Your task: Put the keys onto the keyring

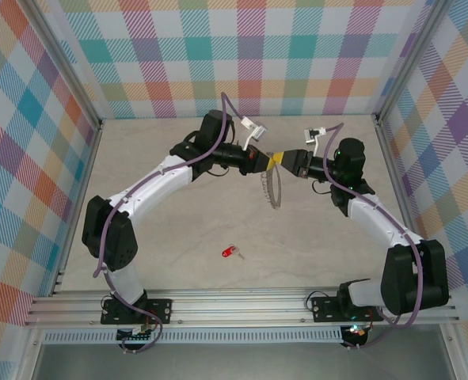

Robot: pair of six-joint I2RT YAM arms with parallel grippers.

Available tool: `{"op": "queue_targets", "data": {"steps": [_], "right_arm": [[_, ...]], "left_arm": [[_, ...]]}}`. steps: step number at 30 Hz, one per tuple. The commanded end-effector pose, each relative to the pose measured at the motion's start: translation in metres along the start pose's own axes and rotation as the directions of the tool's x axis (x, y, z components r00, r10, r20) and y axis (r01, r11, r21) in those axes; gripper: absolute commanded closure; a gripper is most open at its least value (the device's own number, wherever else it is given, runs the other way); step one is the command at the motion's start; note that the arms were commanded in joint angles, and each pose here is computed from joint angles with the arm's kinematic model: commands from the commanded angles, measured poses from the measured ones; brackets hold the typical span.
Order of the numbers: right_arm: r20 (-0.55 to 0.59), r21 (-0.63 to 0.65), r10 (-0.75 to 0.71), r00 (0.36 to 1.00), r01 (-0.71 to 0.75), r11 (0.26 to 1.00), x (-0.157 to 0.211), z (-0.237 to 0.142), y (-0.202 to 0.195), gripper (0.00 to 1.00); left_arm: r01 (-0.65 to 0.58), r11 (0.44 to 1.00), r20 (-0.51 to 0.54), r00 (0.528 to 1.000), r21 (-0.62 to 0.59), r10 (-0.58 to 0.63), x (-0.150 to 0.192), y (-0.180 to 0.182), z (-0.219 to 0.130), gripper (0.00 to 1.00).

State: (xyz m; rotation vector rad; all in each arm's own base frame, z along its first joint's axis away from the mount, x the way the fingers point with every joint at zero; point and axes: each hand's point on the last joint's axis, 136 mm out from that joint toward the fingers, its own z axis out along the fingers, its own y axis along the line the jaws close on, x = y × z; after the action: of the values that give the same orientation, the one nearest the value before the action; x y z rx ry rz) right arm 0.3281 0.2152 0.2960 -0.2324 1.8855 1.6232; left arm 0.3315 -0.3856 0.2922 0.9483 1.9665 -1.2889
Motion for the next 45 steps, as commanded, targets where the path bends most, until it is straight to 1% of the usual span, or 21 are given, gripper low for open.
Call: {"op": "queue_targets", "data": {"steps": [1,6,9,10,15,16,18,20,21,22,25,27,33,36,38,41,45], "right_arm": [[-0.018,-0.052,-0.059,0.998,0.058,0.997,-0.002,0.003,0.018,0.74],[-0.028,-0.046,-0.056,0.998,0.054,0.997,0.004,0.001,0.015,0.84],[-0.034,-0.049,-0.058,0.998,0.056,0.997,0.007,0.001,0.015,0.94],[-0.034,-0.048,-0.058,0.998,0.056,0.997,0.007,0.001,0.015,0.99],[-0.027,-0.043,-0.067,0.997,0.066,0.997,0.005,0.001,0.014,1.00],[-0.022,-0.034,-0.065,0.998,0.065,0.997,0.004,0.001,0.012,1.00],[-0.011,-0.007,-0.067,0.998,0.067,0.998,0.002,0.001,0.007,1.00],[0.000,0.013,-0.077,0.997,0.077,0.997,-0.001,0.000,0.004,1.00],[0.005,0.019,-0.082,0.997,0.082,0.996,-0.003,0.000,0.003,1.00],[0.005,0.019,-0.087,0.996,0.087,0.996,-0.004,-0.001,0.003,1.00],[0.000,0.008,-0.120,0.993,0.120,0.993,-0.007,0.000,0.008,1.00],[-0.002,-0.005,-0.151,0.989,0.151,0.989,-0.010,0.000,0.014,1.00],[-0.012,-0.035,-0.303,0.953,0.302,0.953,-0.016,-0.004,0.040,1.00],[0.004,-0.041,-0.393,0.920,0.393,0.919,-0.018,-0.009,0.055,1.00],[0.024,-0.028,-0.440,0.898,0.440,0.897,-0.022,-0.012,0.063,1.00],[0.048,-0.024,-0.466,0.883,0.468,0.884,-0.028,-0.013,0.071,1.00],[0.077,-0.034,-0.467,0.881,0.470,0.882,-0.034,-0.014,0.078,1.00]], "left_arm": [[-0.089,0.995,0.078,0.993,0.055,0.084,-0.030,-0.033,-0.015,1.00],[-0.089,0.994,0.080,0.993,0.055,0.085,-0.031,-0.034,-0.016,1.00],[-0.088,0.994,0.080,0.993,0.061,0.083,-0.032,-0.034,-0.015,1.00],[-0.086,0.994,0.079,0.994,0.062,0.081,-0.032,-0.034,-0.014,1.00],[-0.079,0.996,0.082,0.994,0.049,0.075,-0.033,-0.032,-0.014,1.00],[-0.072,0.997,0.085,0.994,0.029,0.069,-0.033,-0.029,-0.014,0.95],[-0.066,0.998,0.102,0.993,-0.017,0.067,-0.036,-0.024,-0.017,0.78],[-0.050,0.993,0.131,0.989,-0.107,0.064,-0.040,-0.013,-0.024,0.62],[-0.044,0.989,0.145,0.987,-0.140,0.065,-0.041,-0.010,-0.028,0.57],[-0.027,0.980,0.173,0.983,-0.198,0.063,-0.044,-0.003,-0.035,0.50],[0.004,0.962,0.251,0.965,-0.274,0.068,-0.051,0.002,-0.055,0.40],[0.023,0.955,0.292,0.954,-0.296,0.068,-0.055,0.001,-0.066,0.33],[0.066,0.956,0.313,0.949,-0.286,0.028,-0.060,-0.006,-0.074,0.20],[0.095,0.953,0.304,0.953,-0.286,-0.004,-0.061,-0.007,-0.076,0.19],[0.087,0.958,0.293,0.956,-0.273,-0.003,-0.063,-0.011,-0.077,0.20],[0.062,0.968,0.283,0.959,-0.244,0.010,-0.063,-0.017,-0.078,0.25],[0.023,0.986,0.269,0.963,-0.166,0.023,-0.060,-0.028,-0.073,0.36]]}}
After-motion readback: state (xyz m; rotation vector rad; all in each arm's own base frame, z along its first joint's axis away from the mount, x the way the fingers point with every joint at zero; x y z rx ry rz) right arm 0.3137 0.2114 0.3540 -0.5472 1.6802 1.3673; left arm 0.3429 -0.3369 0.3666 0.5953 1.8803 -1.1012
